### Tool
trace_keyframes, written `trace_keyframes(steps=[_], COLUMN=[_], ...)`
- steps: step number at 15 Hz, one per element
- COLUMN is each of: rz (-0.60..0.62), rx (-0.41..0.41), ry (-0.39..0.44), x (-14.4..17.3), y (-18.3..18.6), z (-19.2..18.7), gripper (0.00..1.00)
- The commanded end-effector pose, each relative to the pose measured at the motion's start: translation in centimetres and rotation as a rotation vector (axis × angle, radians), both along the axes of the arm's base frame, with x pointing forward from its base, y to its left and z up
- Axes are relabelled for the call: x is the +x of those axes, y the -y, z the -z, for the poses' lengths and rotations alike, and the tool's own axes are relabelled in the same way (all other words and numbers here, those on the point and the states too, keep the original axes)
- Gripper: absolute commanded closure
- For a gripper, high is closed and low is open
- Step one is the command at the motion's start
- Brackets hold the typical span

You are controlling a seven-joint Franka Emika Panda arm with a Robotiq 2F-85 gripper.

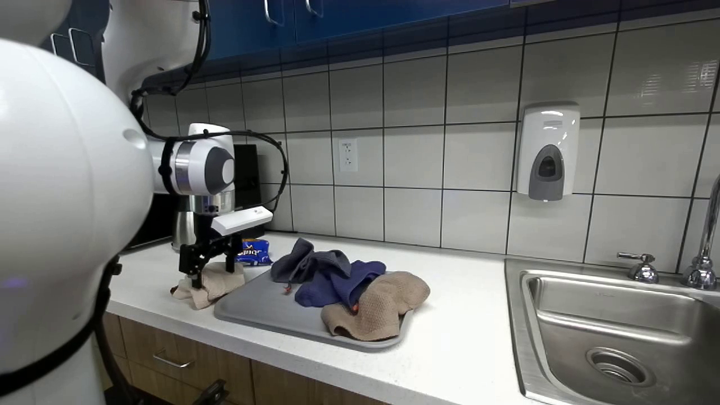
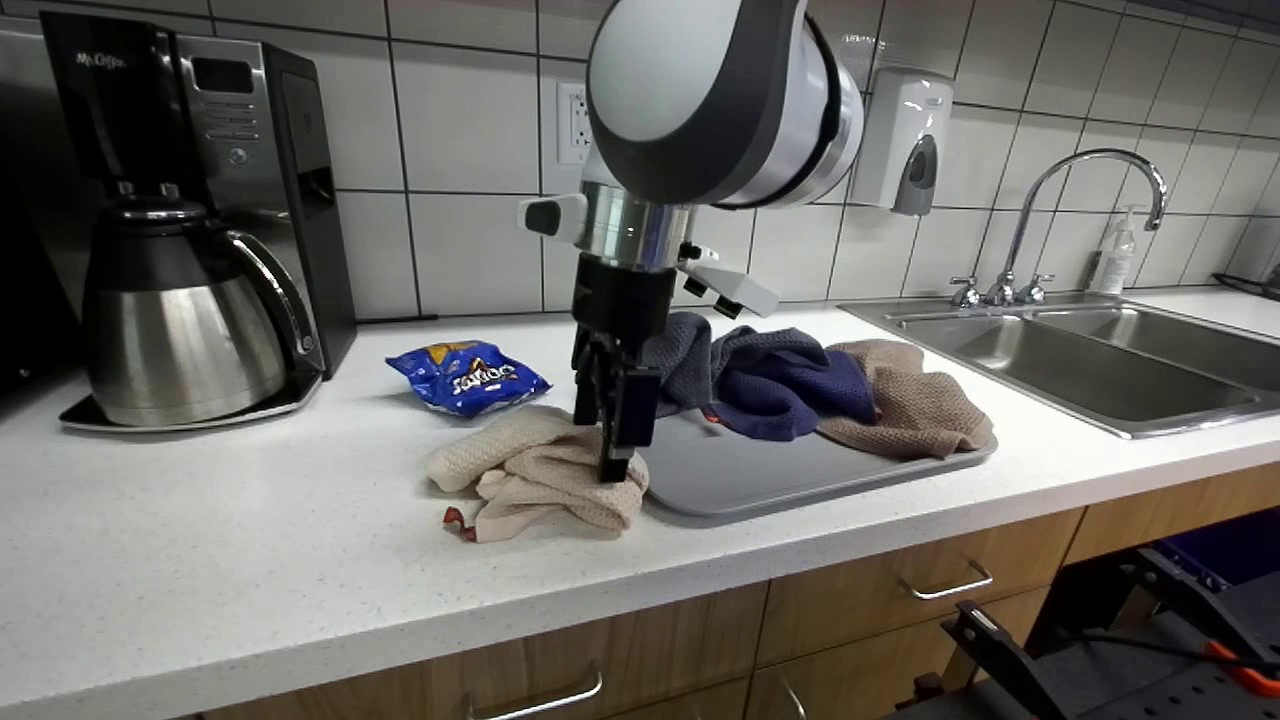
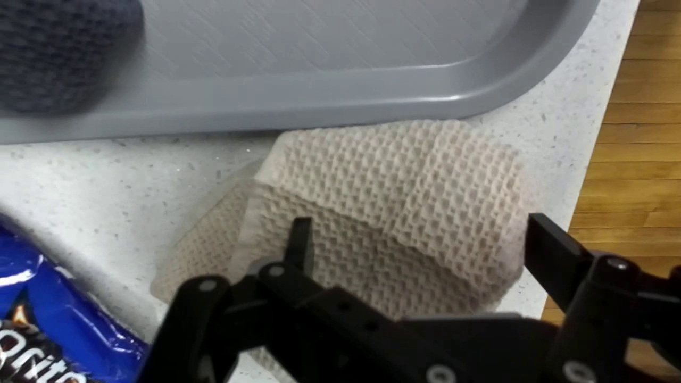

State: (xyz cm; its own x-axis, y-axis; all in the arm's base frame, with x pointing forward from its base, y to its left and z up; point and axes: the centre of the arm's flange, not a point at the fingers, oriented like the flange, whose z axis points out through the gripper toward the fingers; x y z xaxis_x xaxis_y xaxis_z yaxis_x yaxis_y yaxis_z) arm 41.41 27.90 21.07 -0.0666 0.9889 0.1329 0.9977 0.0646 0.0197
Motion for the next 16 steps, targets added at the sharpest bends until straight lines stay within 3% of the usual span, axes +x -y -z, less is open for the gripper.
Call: trace_keyframes(steps=[1,12,13,14,16], rz=[0.012,0.004,0.003,0.002,0.003], rx=[-0.002,0.002,0.003,0.004,0.005], ry=[0.018,0.004,0.008,0.008,0.009], x=[1.2,1.9,2.0,2.0,2.2], y=[-0.9,-2.3,-2.3,-2.3,-2.4], z=[0.6,1.9,1.9,1.9,2.0], gripper=[0.0,0.0,0.25,0.26,0.42])
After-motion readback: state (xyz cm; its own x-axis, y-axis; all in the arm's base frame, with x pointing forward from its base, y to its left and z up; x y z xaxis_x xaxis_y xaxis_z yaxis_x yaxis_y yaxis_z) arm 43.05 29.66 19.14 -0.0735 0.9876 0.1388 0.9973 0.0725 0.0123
